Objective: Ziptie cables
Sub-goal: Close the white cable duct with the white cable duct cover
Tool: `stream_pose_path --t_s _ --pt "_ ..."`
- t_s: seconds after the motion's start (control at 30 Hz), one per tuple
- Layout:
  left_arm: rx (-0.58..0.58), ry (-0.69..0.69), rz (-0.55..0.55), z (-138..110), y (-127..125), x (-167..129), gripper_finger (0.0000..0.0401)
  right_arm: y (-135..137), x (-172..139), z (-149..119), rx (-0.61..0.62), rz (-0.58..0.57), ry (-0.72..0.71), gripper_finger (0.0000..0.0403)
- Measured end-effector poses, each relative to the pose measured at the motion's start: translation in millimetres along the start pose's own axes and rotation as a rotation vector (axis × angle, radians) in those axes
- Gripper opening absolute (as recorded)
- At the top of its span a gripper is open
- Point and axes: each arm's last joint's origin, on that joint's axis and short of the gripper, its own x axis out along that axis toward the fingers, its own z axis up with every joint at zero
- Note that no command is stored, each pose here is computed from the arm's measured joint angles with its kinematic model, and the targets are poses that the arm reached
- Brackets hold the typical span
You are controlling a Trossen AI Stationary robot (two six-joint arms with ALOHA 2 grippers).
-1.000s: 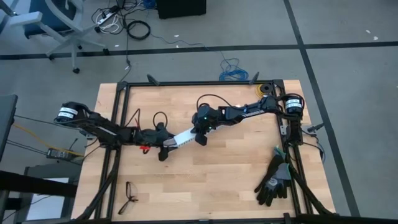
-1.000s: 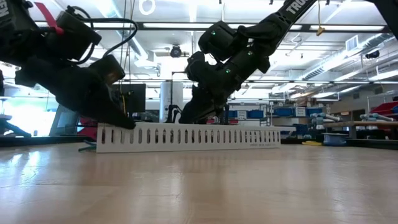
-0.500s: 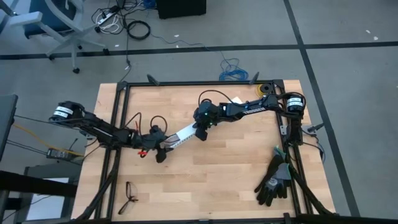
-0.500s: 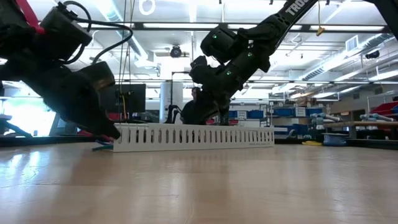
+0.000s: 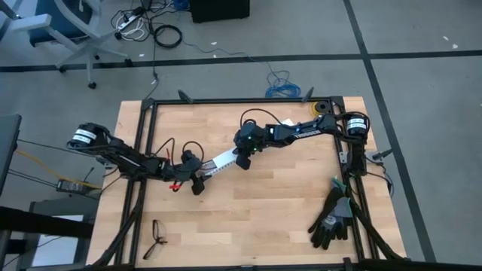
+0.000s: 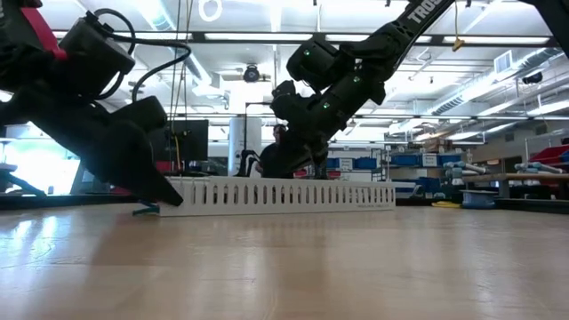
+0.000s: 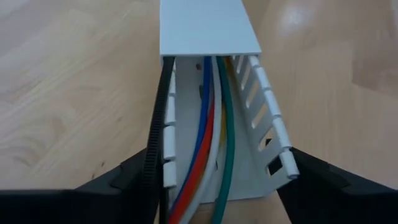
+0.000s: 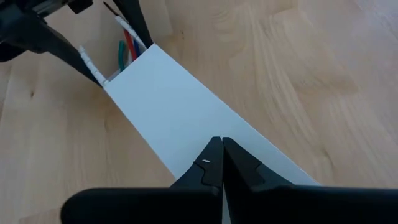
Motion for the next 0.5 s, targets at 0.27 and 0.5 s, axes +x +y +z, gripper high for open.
stream_pose_path --t_s 0.27,0.5 --pt "0.074 -0.003 0.033 -0.5 1.4 0.0 0.0241 4.7 0.4 -1.2 -0.008 0.007 0.005 0.0000" --pt "0.168 -0.013 0.071 -0.3 2.6 0.0 0.0243 11.4 1.0 -3.5 -0.010 0.015 0.020 0.0000"
